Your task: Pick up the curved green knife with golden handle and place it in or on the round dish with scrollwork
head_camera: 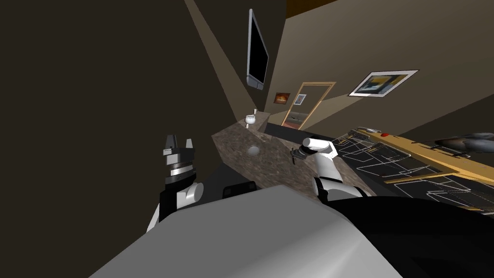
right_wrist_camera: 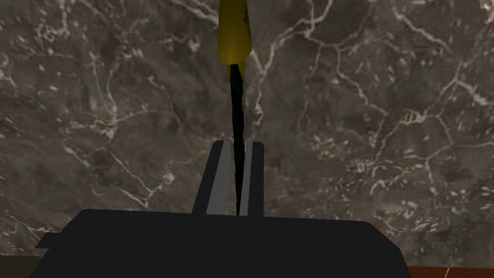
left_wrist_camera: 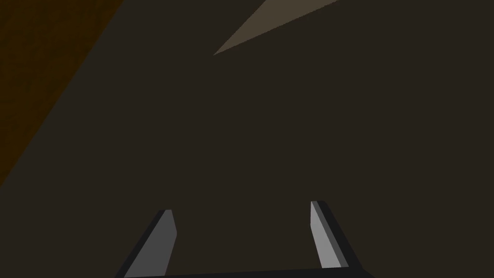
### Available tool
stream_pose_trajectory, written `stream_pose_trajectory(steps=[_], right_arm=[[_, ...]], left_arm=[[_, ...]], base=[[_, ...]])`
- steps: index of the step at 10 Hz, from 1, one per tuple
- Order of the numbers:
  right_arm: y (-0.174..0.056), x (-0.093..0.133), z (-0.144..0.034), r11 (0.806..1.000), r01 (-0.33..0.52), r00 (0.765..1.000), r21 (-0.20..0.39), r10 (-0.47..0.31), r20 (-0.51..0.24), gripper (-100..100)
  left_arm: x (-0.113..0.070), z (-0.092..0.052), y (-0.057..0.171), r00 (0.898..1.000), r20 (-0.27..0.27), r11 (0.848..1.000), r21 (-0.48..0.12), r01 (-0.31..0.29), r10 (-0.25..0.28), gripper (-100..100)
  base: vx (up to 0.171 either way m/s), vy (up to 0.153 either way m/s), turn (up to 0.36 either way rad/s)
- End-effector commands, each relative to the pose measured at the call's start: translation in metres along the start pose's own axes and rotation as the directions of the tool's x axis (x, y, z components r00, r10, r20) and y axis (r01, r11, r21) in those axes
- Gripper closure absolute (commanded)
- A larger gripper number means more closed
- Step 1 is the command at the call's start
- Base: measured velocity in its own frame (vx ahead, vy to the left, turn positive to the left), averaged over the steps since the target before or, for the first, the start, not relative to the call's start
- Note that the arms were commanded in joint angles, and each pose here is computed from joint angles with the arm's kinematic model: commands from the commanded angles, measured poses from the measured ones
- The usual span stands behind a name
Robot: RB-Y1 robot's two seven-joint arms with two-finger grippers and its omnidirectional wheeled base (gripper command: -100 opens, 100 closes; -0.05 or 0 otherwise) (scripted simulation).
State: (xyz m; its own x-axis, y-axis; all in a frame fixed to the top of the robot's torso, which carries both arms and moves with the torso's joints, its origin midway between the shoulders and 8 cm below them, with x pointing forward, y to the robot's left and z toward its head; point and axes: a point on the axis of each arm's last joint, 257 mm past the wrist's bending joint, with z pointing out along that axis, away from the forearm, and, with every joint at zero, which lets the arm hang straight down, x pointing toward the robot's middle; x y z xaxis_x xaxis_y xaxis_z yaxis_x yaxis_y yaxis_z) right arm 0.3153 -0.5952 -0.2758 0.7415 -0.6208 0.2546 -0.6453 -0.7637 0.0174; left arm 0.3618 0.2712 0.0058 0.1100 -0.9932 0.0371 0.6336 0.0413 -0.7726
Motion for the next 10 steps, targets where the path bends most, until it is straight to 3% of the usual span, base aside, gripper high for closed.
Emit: stream_pose_trajectory(steps=[1,6,10], right_arm=[[0.006,0.015,-0.018,0.999,-0.038,0.999,-0.026,0.037,-0.035,100],[0.009,0.055,-0.068,0.990,-0.133,0.980,-0.043,0.125,-0.157,100],[-0.011,0.055,-0.078,0.990,-0.138,0.974,0.006,0.137,-0.183,100]], left_arm=[[0.000,0.000,0.000,1.000,0.000,1.000,0.000,0.000,0.000,0],[0.000,0.000,0.000,1.000,0.000,1.000,0.000,0.000,0.000,0],[0.000,0.000,0.000,1.000,0.000,1.000,0.000,0.000,0.000,0]], base=[[0.003,0.052,0.182],[0.021,0.086,0.126],[0.105,0.131,0.047]])
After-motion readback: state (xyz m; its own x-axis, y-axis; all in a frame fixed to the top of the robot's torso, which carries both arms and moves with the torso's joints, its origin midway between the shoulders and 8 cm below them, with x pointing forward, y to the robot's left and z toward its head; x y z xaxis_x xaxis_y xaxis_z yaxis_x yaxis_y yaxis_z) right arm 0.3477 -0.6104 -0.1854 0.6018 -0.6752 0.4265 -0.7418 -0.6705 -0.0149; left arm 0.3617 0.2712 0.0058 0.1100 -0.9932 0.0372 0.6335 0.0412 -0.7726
